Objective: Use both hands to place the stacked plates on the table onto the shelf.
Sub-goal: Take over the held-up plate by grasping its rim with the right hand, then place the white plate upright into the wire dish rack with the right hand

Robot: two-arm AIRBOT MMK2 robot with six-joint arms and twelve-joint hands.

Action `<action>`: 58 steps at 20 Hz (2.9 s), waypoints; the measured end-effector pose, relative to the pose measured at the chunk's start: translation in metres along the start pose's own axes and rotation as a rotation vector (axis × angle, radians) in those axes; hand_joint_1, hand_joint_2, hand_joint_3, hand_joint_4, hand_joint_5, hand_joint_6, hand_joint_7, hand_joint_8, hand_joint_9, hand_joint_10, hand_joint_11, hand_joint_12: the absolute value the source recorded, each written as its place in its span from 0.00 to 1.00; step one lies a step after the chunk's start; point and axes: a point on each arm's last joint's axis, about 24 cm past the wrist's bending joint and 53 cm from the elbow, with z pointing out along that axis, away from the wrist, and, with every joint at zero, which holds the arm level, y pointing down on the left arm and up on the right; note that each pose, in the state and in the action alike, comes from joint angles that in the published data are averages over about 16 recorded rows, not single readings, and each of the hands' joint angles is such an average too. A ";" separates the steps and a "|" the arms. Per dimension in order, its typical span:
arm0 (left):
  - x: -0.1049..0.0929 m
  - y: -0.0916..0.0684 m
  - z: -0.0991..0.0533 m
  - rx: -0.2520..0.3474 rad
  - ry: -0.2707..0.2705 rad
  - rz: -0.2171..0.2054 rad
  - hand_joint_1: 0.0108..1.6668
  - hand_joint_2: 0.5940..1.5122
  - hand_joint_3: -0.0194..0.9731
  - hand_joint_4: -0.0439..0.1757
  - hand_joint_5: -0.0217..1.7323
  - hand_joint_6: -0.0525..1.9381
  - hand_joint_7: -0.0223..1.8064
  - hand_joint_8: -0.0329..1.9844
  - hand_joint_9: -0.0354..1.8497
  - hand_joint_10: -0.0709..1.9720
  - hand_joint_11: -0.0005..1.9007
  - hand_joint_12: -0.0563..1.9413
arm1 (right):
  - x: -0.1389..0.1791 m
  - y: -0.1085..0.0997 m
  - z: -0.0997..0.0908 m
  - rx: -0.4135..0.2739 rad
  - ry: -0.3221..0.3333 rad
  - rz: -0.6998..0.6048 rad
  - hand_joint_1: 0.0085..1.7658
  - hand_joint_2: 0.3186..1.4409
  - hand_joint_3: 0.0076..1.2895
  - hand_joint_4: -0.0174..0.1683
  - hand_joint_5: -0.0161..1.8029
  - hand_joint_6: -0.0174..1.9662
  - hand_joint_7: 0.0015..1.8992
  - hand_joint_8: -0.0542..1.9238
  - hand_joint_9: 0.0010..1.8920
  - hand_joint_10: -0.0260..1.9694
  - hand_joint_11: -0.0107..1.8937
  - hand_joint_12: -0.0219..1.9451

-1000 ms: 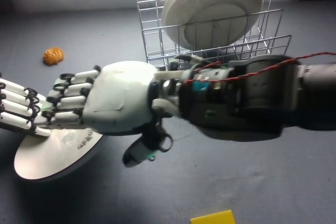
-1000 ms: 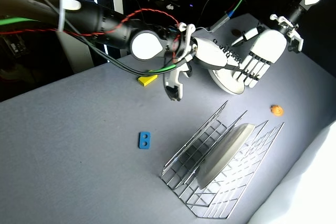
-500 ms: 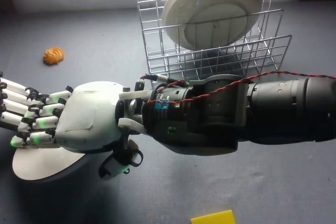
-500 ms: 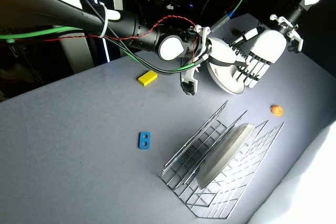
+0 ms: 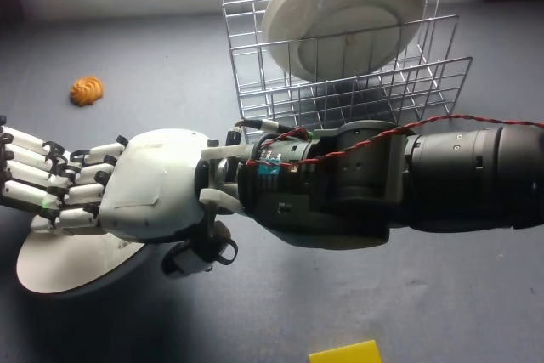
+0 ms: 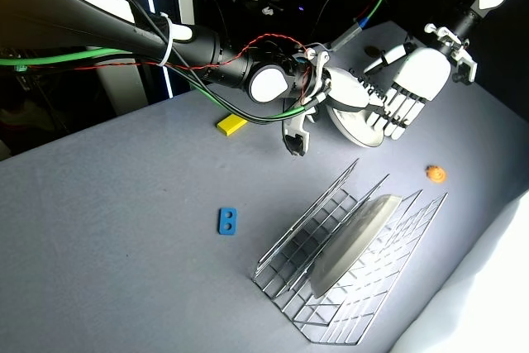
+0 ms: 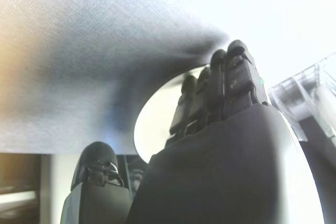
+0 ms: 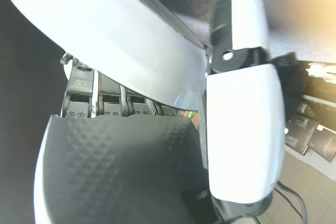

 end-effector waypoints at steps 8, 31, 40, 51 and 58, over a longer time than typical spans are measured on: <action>0.000 -0.001 0.001 0.002 0.000 0.000 0.00 0.53 0.04 0.18 0.02 0.03 0.00 0.01 0.03 0.05 0.01 0.03 | -0.007 0.002 -0.001 -0.014 -0.028 0.005 0.68 0.63 0.01 0.09 0.31 0.12 0.33 0.12 0.35 0.18 0.25 0.55; -0.095 -0.009 -0.026 0.021 -0.229 0.027 0.00 0.52 0.04 0.22 0.02 0.03 0.02 0.01 0.03 0.04 0.01 0.03 | -0.049 -0.013 -0.017 0.006 -0.111 0.021 0.71 0.58 0.00 0.08 0.46 0.37 0.52 0.32 0.56 0.48 0.52 0.50; -0.111 -0.010 -0.034 0.020 -0.271 0.026 0.00 0.52 0.04 0.22 0.02 0.03 0.02 0.01 0.03 0.04 0.01 0.03 | -0.084 -0.013 -0.038 0.016 -0.156 0.039 0.75 0.58 0.00 0.09 0.51 0.44 0.56 0.36 0.57 0.48 0.51 0.51; -0.115 -0.010 -0.036 0.021 -0.284 0.007 0.00 0.52 0.04 0.22 0.02 0.03 0.02 0.01 0.03 0.04 0.01 0.03 | -0.110 -0.003 -0.083 0.001 -0.176 0.142 0.76 0.58 0.00 0.10 0.51 0.48 0.58 0.39 0.57 0.49 0.50 0.52; -0.115 -0.011 -0.036 0.025 -0.284 -0.001 0.00 0.52 0.04 0.22 0.02 0.03 0.02 0.01 0.03 0.04 0.01 0.03 | -0.147 -0.007 -0.112 0.012 -0.214 0.294 0.77 0.58 0.00 0.09 0.51 0.48 0.59 0.39 0.57 0.49 0.50 0.52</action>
